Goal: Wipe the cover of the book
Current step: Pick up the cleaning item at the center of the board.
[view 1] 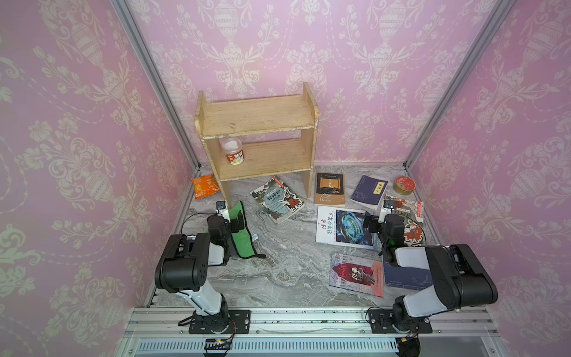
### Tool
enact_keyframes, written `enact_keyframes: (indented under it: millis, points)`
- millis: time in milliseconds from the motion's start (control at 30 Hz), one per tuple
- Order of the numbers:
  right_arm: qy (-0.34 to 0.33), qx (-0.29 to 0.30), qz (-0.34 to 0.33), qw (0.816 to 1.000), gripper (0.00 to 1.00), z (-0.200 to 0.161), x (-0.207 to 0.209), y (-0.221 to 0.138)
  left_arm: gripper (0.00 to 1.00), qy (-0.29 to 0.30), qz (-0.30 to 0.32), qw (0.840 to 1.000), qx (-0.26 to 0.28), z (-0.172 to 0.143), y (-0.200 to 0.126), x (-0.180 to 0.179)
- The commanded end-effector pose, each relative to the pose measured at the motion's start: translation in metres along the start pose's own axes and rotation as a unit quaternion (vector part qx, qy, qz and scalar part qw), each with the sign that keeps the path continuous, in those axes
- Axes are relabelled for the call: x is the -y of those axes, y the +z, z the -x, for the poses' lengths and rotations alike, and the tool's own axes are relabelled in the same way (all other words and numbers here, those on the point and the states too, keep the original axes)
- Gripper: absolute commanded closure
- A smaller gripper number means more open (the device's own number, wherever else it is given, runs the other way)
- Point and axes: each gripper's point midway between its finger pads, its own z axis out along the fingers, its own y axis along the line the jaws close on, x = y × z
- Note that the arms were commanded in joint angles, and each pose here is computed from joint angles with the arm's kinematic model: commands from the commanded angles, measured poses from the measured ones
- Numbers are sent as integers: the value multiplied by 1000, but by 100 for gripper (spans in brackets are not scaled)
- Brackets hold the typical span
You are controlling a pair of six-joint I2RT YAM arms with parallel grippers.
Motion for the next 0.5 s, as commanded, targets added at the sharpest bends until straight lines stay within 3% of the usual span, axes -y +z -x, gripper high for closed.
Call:
enact_keyframes:
  millis: [0, 267, 467]
  points:
    - [-2, 8, 4, 1000, 0, 9, -2, 1, 1, 2, 18, 1000, -4, -1, -2, -1]
    - [0, 5, 8, 1000, 0, 8, -2, 2, 1, 17, 26, 1000, -2, 0, -2, 2]
    - [-6, -7, 55, 998, 0, 8, -13, 5, 1, 11, 22, 1000, -2, 0, -2, 1]
